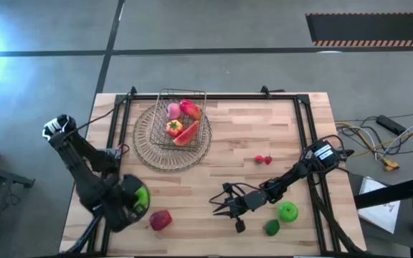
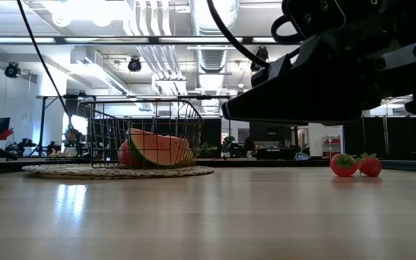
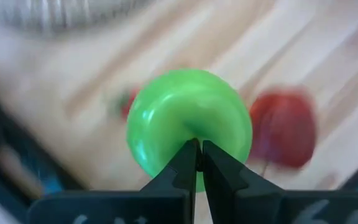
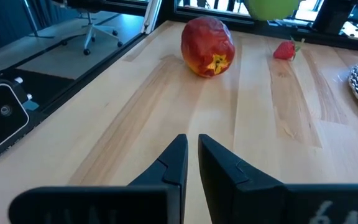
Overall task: Build produce basket
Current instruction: Put the left green apple into the basket
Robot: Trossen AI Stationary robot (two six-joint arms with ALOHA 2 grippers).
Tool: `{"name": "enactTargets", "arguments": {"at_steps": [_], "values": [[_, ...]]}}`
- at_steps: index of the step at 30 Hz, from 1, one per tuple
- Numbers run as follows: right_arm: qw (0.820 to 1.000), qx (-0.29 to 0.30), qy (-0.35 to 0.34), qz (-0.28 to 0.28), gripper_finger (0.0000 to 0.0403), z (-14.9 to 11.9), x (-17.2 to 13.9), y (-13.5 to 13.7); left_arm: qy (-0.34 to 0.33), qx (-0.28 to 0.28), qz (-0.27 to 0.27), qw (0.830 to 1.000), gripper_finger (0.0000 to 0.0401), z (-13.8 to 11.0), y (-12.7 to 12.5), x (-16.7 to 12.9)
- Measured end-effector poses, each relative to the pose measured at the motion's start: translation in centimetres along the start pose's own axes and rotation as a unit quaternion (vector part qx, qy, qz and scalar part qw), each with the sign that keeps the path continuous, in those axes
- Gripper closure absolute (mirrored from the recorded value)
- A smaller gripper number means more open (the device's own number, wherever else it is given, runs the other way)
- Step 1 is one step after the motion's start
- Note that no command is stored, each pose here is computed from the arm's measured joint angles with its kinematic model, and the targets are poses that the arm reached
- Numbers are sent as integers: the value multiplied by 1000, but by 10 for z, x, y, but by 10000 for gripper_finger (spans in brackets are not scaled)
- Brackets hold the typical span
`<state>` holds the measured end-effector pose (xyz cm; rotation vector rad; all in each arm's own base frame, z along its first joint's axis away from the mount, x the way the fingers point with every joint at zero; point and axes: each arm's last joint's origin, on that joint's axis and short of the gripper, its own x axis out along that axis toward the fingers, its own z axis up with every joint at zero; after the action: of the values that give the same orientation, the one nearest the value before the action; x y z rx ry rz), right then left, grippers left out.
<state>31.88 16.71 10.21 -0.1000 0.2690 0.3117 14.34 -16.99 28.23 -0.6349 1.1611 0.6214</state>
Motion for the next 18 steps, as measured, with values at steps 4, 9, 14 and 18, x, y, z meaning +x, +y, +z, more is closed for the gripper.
{"name": "enactTargets", "arguments": {"at_steps": [4, 9, 14, 18], "values": [[1000, 1, 4, 0, 371, -1, 0, 0, -52, 22, 4, 998, 400, 47, -5, -6], [1000, 5, 3, 0, 371, -1, 0, 0, -102, 42, 38, 993, 400, 125, 5, -12], [1000, 8, 8, 1, 371, -2, 0, 1, -143, 38, 62, 987, 400, 196, 35, -26], [1000, 13, 12, 3, 371, -2, 0, 2, -121, 24, 78, 989, 400, 230, 68, -26]]}}
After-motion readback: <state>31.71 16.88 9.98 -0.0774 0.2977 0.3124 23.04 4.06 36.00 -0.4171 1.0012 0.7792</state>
